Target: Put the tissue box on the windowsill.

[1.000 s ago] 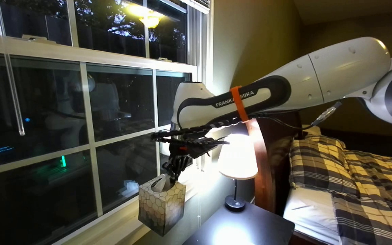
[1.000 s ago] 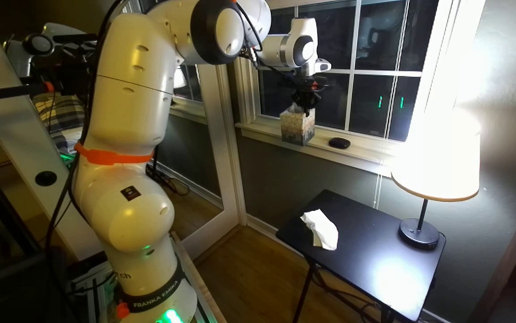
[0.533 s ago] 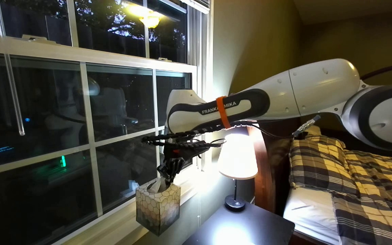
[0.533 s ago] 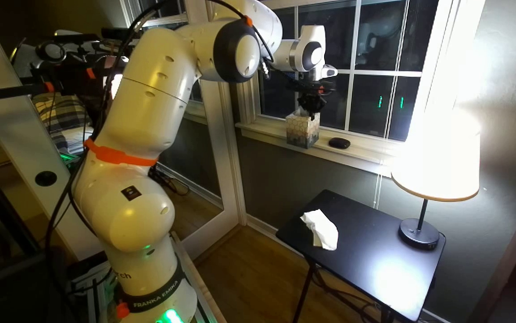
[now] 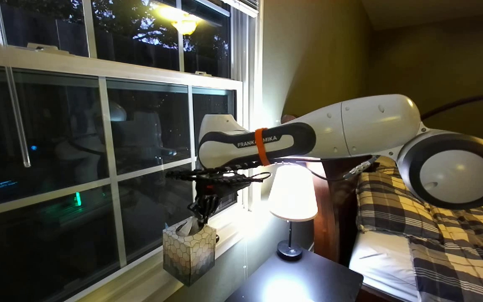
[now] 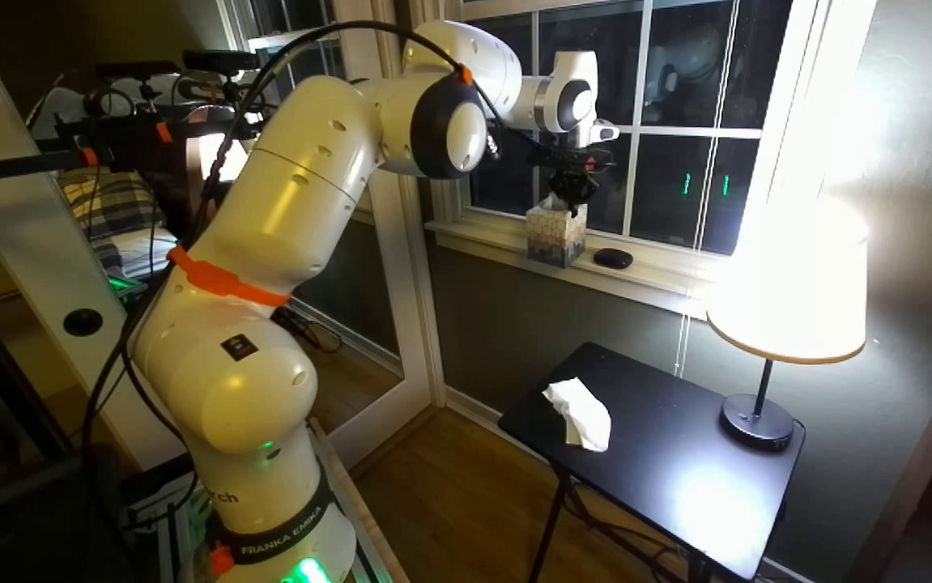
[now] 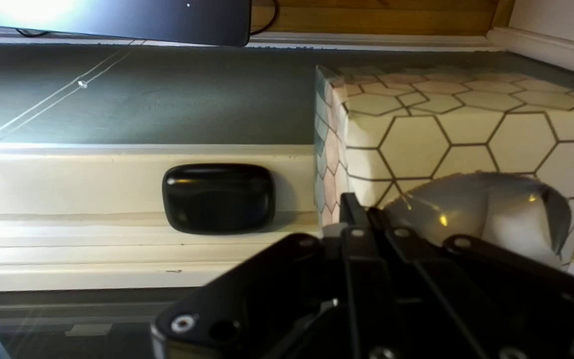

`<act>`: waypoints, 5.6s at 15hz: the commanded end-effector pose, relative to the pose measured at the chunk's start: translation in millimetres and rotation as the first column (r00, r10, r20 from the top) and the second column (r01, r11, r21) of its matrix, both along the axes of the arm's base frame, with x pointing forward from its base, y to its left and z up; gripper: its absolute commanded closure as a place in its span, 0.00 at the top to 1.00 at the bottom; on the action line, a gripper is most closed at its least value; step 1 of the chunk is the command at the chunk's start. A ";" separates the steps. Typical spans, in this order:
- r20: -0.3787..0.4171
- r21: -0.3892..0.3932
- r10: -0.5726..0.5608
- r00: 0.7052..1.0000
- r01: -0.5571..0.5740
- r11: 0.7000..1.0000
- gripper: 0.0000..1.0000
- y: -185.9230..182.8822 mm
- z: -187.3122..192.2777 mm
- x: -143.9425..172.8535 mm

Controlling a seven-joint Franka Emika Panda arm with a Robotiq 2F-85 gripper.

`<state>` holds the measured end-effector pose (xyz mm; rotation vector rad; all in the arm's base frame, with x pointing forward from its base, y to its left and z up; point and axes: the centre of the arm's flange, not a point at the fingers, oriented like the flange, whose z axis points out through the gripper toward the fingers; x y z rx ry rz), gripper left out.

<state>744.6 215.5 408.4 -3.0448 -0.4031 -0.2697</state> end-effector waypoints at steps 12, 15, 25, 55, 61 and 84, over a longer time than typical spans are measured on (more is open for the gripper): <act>0.031 -0.091 -0.016 0.999 0.018 0.996 0.01 18.9 -11.9 54.6; 0.039 -0.088 -0.017 0.999 0.020 0.996 0.01 21.7 -11.1 57.3; 0.050 -0.072 -0.043 0.998 0.047 0.996 0.27 22.3 -10.3 59.9; -0.013 -0.071 -0.035 0.999 0.034 0.997 0.75 12.8 -21.9 52.2; -0.021 -0.075 -0.033 0.999 0.031 0.997 0.35 14.5 -27.4 51.1; -0.244 -0.231 -0.080 0.966 0.022 0.973 0.01 -59.6 -97.0 -27.6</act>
